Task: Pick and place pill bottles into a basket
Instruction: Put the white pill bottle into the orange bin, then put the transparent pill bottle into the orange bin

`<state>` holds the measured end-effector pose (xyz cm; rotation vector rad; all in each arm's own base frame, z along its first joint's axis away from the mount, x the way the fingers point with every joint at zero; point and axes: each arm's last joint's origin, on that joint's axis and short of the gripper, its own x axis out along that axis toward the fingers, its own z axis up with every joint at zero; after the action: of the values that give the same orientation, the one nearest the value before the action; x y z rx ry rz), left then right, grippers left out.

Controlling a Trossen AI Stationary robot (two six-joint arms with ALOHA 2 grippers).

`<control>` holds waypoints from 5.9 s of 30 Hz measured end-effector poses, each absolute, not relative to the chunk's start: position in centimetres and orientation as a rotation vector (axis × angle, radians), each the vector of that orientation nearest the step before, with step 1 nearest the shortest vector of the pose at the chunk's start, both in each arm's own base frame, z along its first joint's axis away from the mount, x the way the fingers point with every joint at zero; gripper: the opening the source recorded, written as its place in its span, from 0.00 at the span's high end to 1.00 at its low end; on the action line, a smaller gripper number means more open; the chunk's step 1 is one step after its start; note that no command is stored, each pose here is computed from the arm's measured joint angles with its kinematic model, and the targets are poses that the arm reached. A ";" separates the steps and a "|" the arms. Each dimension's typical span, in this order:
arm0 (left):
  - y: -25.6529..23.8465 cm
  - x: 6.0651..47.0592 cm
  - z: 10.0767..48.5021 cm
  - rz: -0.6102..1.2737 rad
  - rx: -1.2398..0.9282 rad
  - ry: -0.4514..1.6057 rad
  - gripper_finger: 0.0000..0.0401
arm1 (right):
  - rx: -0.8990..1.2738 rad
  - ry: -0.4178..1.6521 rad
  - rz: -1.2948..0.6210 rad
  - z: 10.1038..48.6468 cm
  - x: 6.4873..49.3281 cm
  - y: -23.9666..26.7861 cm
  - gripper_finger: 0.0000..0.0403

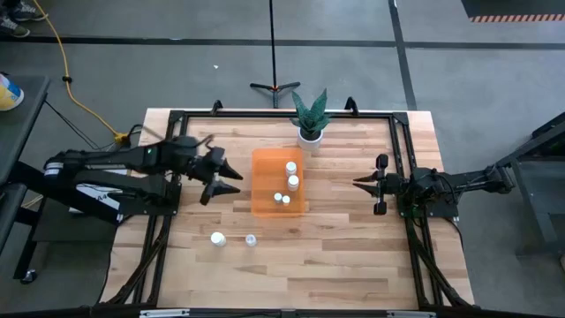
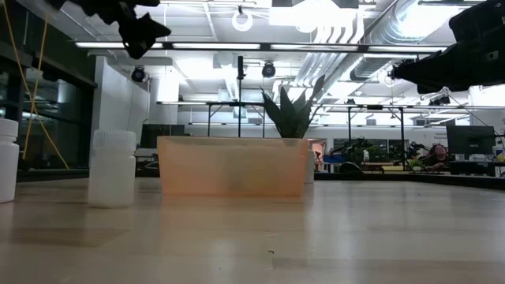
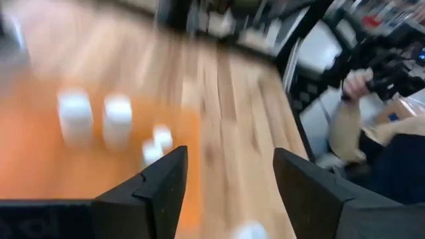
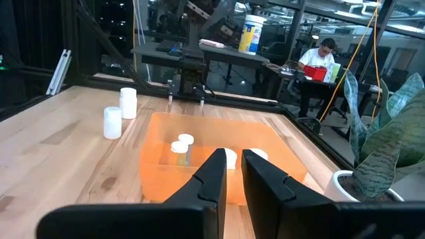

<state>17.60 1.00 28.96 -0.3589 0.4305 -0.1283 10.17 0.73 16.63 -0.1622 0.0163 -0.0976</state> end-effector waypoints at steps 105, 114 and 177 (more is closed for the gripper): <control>-15.9 25.3 19.4 0.397 -0.369 1.717 0.48 | -0.229 0.028 -0.187 16.6 10.1 0.5 0.90; -13.8 27.3 24.1 0.315 -0.317 1.703 0.52 | -0.214 0.030 -0.186 16.6 10.1 0.5 0.91; 10.9 37.2 26.8 0.248 -0.343 1.657 0.57 | -0.228 0.035 -0.186 16.6 10.1 0.5 0.91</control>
<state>37.17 10.95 26.84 -0.3430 1.6571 0.2480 10.13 0.48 16.56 -0.2282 0.0347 -0.1857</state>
